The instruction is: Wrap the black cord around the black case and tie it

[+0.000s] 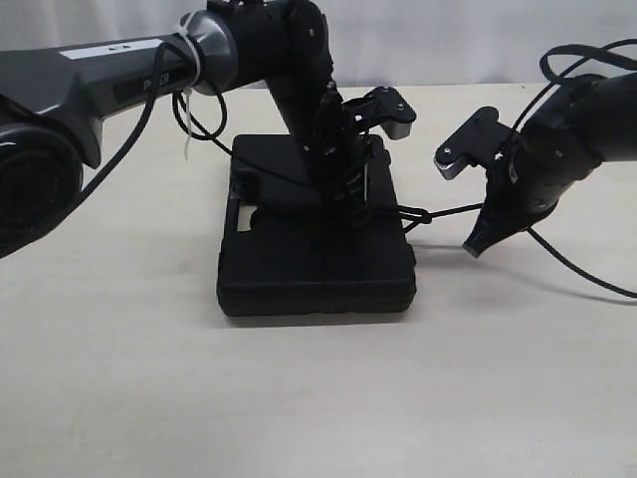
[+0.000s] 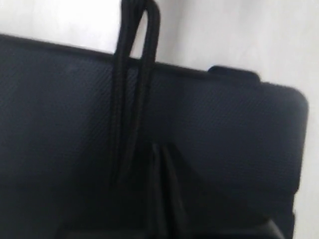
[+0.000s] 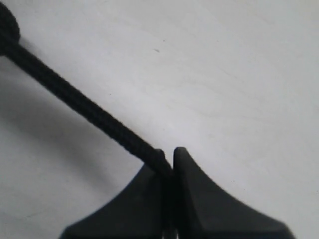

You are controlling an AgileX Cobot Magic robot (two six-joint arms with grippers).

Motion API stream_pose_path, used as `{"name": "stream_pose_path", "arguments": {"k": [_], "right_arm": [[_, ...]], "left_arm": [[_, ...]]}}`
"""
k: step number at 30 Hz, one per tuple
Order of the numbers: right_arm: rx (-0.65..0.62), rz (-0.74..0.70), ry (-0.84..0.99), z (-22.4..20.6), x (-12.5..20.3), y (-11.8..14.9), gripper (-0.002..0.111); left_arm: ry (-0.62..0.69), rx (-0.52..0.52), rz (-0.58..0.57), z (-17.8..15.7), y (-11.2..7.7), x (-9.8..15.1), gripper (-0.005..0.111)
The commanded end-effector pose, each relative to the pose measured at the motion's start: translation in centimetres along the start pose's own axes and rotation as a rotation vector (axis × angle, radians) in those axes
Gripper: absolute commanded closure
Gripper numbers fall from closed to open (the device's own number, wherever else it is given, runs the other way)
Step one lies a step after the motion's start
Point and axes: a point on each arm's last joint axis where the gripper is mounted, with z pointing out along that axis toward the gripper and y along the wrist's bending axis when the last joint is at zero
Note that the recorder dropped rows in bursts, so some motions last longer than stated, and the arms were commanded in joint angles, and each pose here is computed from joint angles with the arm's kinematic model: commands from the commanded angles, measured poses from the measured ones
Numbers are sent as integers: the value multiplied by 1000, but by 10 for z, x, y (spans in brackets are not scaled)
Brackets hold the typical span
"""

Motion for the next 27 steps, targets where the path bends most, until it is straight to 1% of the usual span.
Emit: {"name": "stream_pose_path", "arguments": {"k": [1, 3, 4, 5, 6, 7, 8, 9, 12, 13, 14, 18, 19, 20, 21, 22, 23, 24, 26, 27], "right_arm": [[10, 38, 42, 3, 9, -9, 104], [10, 41, 22, 3, 7, -9, 104], [-7, 76, -1, 1, 2, -8, 101], [-20, 81, -12, -5, -7, -6, 89], [-20, 66, -5, -8, -11, -4, 83], [-12, 43, 28, -18, -18, -2, 65], [-8, 38, 46, -23, -22, 0, 57], [-15, 45, 60, -32, -30, 2, 50], [-37, 53, 4, -59, -44, 10, 52], [-33, 56, -36, -74, -45, 10, 52], [-36, 89, -85, -92, -44, 6, 52], [-41, 138, -186, -130, -39, -3, 52], [-58, 170, -241, -147, -36, -6, 52], [-73, 188, -268, -157, -34, -7, 53], [-78, 202, -288, -164, -32, -8, 56], [-79, 213, -310, -172, -30, -9, 62], [-76, 221, -331, -180, -27, -11, 70], [-68, 231, -367, -194, -20, -13, 84], [-59, 246, -415, -205, -13, -14, 98], [-56, 251, -436, -209, -9, -14, 102]], "left_arm": [[53, -6, -23, 4, 10, 13, 107], [42, 0, -26, 2, 9, 12, 107], [12, 17, -33, -2, 6, 8, 107], [-33, 32, -32, -11, 1, 3, 107], [-43, 29, -29, -16, -1, 1, 107], [-69, 6, -26, -29, -4, -3, 107], [-83, -5, -31, -36, -6, -5, 107], [-102, -33, -36, -50, -9, -8, 107], [-126, -85, -51, -77, -17, -11, 107], [-139, -105, -66, -89, -20, -12, 107], [-152, -115, -64, -98, -25, -12, 107], [-185, -141, -62, -113, -35, -10, 107], [-204, -159, -67, -120, -39, -7, 107], [-218, -168, -73, -124, -42, -6, 107], [-231, -179, -80, -127, -44, -5, 107], [-251, -195, -90, -131, -47, -4, 107], [-271, -213, -97, -135, -49, -2, 107], [-323, -254, -123, -143, -54, 1, 107], [-383, -300, -150, -152, -60, 6, 107], [-402, -315, -156, -157, -65, 9, 107]]}}
